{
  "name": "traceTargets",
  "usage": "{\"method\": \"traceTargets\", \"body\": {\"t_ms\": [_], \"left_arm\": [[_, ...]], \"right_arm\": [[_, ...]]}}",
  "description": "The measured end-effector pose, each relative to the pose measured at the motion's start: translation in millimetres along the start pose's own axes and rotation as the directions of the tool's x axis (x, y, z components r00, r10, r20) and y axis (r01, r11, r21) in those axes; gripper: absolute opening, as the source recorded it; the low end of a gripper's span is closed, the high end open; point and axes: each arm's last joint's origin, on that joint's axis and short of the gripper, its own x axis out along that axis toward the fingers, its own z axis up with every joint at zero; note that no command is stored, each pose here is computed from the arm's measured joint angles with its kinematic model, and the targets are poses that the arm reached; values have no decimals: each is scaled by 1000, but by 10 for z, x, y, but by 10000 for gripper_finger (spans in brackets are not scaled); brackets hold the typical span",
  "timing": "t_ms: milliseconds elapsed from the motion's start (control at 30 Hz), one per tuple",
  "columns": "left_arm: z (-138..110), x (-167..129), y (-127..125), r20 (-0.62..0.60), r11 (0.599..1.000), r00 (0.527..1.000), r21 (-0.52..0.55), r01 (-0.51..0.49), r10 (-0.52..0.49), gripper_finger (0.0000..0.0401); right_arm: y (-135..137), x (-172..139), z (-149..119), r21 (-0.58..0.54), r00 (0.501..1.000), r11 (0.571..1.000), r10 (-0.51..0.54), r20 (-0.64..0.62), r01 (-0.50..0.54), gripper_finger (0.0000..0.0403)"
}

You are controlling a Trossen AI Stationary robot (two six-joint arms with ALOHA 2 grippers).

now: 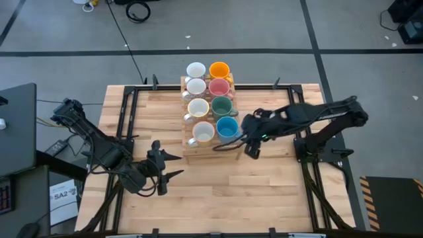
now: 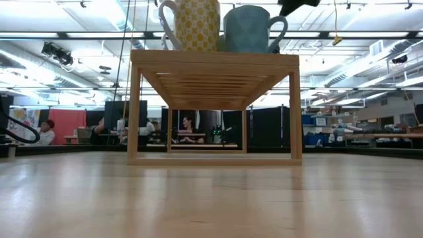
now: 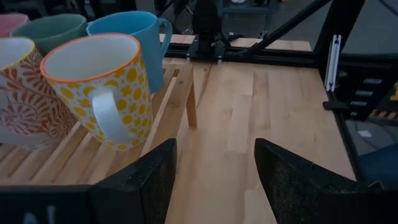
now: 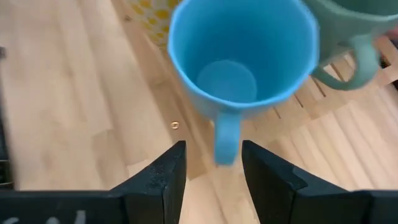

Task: Place coffee mugs
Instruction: Put the blue cup on the shelf aligned with the other green cup, then return to Home Position

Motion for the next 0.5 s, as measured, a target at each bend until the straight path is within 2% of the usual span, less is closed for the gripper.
{"method": "traceTargets", "body": {"t_ms": [133,300,500], "left_arm": [[2,-1,1,3,998,1000,59,-3,3,224],[36,-68,84,18,992,999,124,-36,35,224],[112,-208,389,-7,986,997,150,-69,71,224]], "right_arm": [[-129,-323,-57,21,995,997,71,63,-73,162],[-379,-749,-235,3,988,996,93,123,-94,162],[-680,-1180,-495,20,972,991,128,196,-135,162]]}}
